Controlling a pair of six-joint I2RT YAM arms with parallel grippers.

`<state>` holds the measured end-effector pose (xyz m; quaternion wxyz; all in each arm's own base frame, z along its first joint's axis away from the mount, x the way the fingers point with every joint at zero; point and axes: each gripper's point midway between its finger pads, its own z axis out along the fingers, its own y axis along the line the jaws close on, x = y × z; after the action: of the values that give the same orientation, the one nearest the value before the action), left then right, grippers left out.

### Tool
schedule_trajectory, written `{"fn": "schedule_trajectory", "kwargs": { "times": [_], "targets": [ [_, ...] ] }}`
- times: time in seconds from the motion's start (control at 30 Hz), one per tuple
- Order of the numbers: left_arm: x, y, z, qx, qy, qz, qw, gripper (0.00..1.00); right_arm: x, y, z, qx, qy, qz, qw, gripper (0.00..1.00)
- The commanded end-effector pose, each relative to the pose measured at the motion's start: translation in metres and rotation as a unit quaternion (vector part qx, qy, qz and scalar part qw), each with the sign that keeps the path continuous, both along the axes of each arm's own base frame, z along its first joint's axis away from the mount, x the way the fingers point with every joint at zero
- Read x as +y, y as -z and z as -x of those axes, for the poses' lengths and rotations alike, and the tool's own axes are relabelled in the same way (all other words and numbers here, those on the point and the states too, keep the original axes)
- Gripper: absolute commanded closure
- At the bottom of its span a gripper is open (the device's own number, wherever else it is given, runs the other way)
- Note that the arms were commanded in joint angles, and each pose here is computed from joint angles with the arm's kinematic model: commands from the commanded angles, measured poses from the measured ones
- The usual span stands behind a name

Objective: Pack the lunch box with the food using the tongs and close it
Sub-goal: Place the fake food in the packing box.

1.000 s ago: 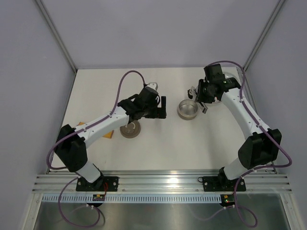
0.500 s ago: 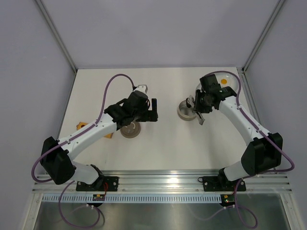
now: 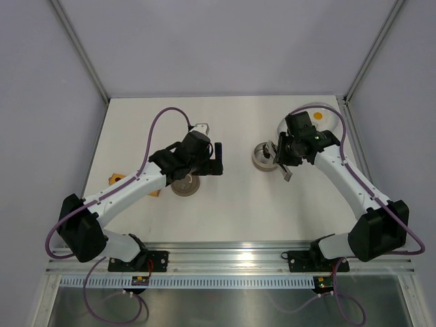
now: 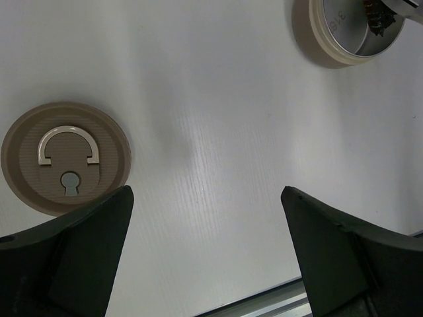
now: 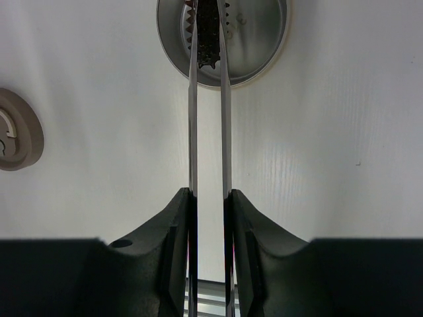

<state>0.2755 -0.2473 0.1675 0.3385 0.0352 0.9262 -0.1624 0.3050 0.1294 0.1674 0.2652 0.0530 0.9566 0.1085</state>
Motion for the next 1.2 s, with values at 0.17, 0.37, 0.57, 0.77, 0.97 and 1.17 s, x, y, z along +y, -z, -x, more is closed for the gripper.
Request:
{"fn": "schedule_trajectory", "kwargs": {
  "times": [0.17,0.37,0.57,0.77,0.97,1.17],
  "targets": [
    [0.001,-0.006,-0.005,-0.014,-0.015,0.013,1.000,0.01,0.005,0.001,0.000,-0.015,0.003,-0.014,1.000,0.68],
    [0.003,-0.003,-0.003,-0.010,-0.016,0.009,1.000,0.01,0.008,0.001,-0.003,-0.014,-0.001,-0.013,1.000,0.49],
    [0.002,-0.003,-0.003,-0.008,-0.014,0.011,1.000,0.01,0.009,-0.007,-0.006,-0.022,-0.002,-0.015,1.000,0.47],
    [0.004,-0.005,-0.002,-0.010,-0.015,0.010,1.000,0.01,0.005,-0.029,-0.015,-0.050,0.003,-0.003,0.999,0.52],
    [0.006,-0.005,-0.001,-0.011,-0.016,0.007,1.000,0.01,-0.014,-0.068,-0.034,-0.097,0.023,0.046,0.994,0.52],
    [0.007,-0.002,0.002,-0.007,-0.017,0.010,1.000,0.01,-0.040,-0.078,-0.054,-0.103,0.055,0.072,0.991,0.52]
  ]
}}
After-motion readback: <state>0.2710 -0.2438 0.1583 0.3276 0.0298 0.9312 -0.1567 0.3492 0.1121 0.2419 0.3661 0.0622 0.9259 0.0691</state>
